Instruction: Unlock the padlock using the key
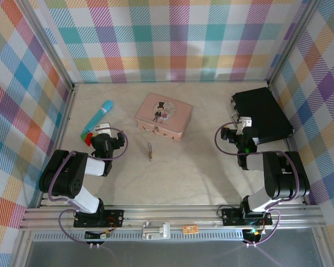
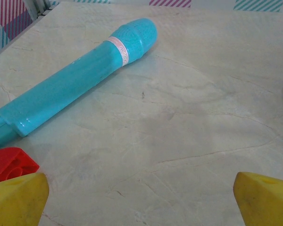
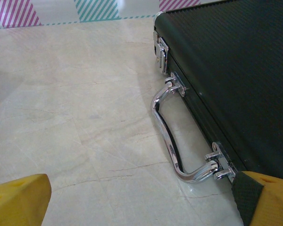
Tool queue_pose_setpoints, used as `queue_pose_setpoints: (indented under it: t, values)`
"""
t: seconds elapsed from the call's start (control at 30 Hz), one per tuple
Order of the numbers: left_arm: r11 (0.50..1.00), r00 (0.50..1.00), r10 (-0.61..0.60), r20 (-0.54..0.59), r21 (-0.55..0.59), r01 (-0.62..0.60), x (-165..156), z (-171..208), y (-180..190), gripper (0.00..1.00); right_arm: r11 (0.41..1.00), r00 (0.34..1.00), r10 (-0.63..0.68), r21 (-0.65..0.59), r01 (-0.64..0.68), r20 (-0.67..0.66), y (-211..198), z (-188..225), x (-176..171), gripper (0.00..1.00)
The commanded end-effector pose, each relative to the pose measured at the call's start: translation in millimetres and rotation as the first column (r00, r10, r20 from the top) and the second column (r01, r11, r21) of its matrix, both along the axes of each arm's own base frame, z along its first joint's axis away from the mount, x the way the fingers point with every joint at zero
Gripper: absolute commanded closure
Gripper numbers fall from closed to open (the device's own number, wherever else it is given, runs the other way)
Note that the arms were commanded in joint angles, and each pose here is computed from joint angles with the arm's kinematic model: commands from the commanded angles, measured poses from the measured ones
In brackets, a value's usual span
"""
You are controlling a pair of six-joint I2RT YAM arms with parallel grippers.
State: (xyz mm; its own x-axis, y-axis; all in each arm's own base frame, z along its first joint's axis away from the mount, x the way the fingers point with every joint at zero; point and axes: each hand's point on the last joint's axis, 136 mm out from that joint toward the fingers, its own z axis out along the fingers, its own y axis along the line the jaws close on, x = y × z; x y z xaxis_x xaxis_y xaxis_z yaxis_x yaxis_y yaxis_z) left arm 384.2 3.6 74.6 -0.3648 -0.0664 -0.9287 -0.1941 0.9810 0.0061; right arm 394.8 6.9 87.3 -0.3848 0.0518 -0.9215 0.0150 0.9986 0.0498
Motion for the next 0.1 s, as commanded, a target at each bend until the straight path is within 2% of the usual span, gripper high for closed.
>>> queue_pose_setpoints:
  t: [0.0,0.07]
  values:
    - [1.000,1.000,0.000,0.027,-0.003,0.000,9.5,11.3,1.1,0.00,1.000,1.000,0.003,0.016,-0.003,0.022,0.5,4.1,2.7,0.01]
    - [1.000,1.000,0.001,0.029,-0.001,-0.001,9.7,11.8,1.1,0.00,1.000,1.000,0.005,0.017,-0.005,0.030,1.0,5.1,1.7,0.01]
